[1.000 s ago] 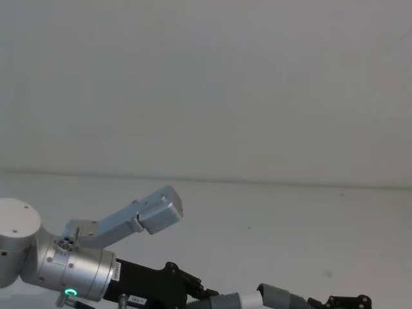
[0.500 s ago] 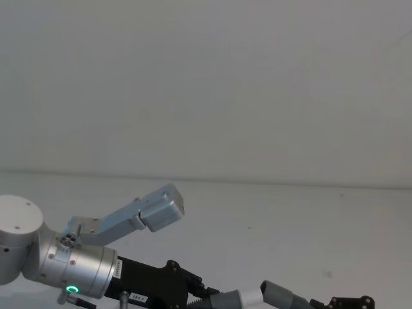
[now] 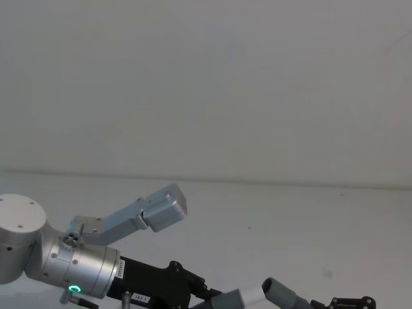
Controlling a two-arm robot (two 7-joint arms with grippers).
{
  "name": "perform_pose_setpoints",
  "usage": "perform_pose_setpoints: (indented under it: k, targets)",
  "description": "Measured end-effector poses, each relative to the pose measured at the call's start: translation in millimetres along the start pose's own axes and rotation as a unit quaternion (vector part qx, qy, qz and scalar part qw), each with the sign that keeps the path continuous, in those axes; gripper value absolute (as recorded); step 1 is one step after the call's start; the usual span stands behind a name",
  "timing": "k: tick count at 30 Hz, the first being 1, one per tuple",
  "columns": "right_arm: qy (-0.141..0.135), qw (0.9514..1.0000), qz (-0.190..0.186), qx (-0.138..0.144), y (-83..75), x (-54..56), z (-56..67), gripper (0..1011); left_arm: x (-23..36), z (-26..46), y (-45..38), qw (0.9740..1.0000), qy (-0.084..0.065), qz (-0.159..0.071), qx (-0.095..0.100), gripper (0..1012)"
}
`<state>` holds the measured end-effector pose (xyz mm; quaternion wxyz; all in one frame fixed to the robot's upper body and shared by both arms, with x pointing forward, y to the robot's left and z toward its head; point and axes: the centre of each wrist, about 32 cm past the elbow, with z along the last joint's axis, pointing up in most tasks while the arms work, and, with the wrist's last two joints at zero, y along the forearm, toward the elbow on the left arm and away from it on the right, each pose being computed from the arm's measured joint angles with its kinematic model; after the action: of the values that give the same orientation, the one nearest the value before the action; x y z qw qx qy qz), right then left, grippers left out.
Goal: Use both hands to pick up one end of the pipe from the table, align the ends, and insert them.
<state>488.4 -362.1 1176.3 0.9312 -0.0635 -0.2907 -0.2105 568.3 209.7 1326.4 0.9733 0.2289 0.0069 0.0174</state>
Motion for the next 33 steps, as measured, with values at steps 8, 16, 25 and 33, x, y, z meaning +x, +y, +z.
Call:
perform_pose_setpoints:
  k: [8, 16, 25, 33]
  targets:
    - [-0.001, 1.0000, 0.001, -0.002, -0.1, -0.5, -0.7, 215, -1.1, 1.3, -0.3, 1.0000, 0.001, -0.004, 0.002, 322]
    - [-0.005, 0.9999, 0.003, -0.008, 0.3, -1.0, -2.0, 215, -3.2, 2.5, 0.3, 1.0000, 0.003, -0.006, 0.005, 322]
    - [-0.019, 0.9997, 0.006, -0.012, 1.3, -1.3, -5.5, 215, -5.4, 4.9, 3.4, 0.9999, 0.007, -0.008, 0.012, 322]
    - [-0.026, 0.9996, 0.005, -0.011, 2.9, -0.8, -7.7, 215, -6.0, 8.8, 8.3, 0.9996, 0.013, -0.013, 0.023, 322]
